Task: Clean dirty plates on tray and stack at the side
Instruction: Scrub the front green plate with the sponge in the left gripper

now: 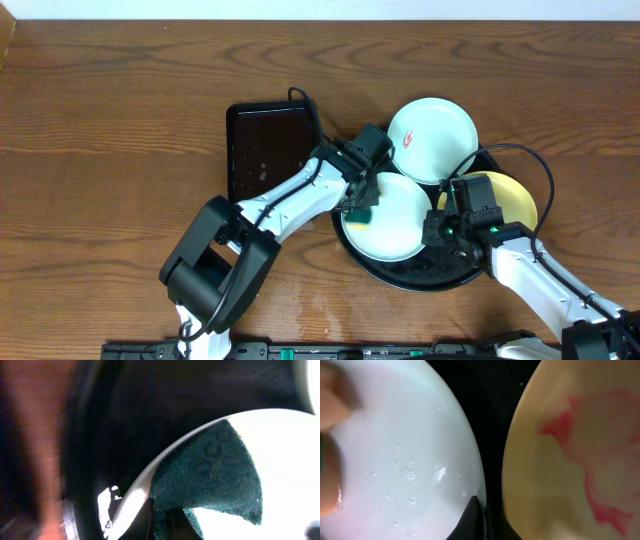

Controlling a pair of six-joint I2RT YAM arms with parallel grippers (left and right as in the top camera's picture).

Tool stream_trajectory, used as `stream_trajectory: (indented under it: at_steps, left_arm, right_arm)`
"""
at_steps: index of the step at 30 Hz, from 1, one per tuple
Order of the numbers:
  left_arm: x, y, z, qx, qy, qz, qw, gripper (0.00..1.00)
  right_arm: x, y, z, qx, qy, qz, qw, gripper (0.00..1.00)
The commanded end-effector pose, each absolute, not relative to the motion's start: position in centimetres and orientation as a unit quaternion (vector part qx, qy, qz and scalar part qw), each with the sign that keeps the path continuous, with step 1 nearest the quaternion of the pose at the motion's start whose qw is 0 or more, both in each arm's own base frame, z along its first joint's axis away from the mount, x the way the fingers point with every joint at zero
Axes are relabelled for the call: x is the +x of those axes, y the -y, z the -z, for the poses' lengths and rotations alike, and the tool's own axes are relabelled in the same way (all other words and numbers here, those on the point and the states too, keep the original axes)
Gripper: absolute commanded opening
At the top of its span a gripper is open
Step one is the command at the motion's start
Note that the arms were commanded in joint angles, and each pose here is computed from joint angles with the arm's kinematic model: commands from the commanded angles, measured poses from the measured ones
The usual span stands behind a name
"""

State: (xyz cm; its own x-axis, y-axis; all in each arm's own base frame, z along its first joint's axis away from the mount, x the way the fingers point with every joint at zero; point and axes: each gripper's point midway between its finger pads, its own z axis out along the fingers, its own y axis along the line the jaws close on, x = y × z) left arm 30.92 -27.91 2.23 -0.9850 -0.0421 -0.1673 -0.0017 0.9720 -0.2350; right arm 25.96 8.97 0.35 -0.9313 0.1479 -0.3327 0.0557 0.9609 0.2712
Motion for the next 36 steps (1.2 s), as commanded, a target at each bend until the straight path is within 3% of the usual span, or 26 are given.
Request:
stream_trajectory:
  at_steps: [1,12,17,22,27,36]
  left_arm:
    - [30.9,30.3,-1.8,0.005,-0.983,0.166,0.081,0.08]
    - [24.5,35.9,-0.1,0.005,-0.958,0.276,-0.084,0.08]
    - [20.8,35.7,-1.1,0.022,-0.938,0.296,-0.177,0.08]
    - [18.8,34.0,-1.0,0.025,-0.939,0.267,-0.217,0.07]
    - [20.1,32.6,0.3,0.054,-0.958,0.226,-0.169,0.07]
    - [28.5,24.3,2.4,-0.026,-0.999,0.035,0.01,0.07]
  right_arm:
    - [25.9,-7.9,-0.1,0.05,-0.978,-0.098,0.179,0.01]
    - [25.9,-7.9,-0.1,0.05,-0.978,-0.098,0.179,0.01]
    - [25.9,-7.9,-0.1,0.05,-0.978,-0.098,0.179,0.01]
    - [26.0,-7.9,-0.1,0.05,-0.978,-0.098,0.18,0.01]
    - [26.0,-7.9,-0.1,0.05,-0.978,-0.098,0.18,0.01]
    - [26.0,-7.9,-0.1,0.05,-0.978,-0.098,0.18,0.01]
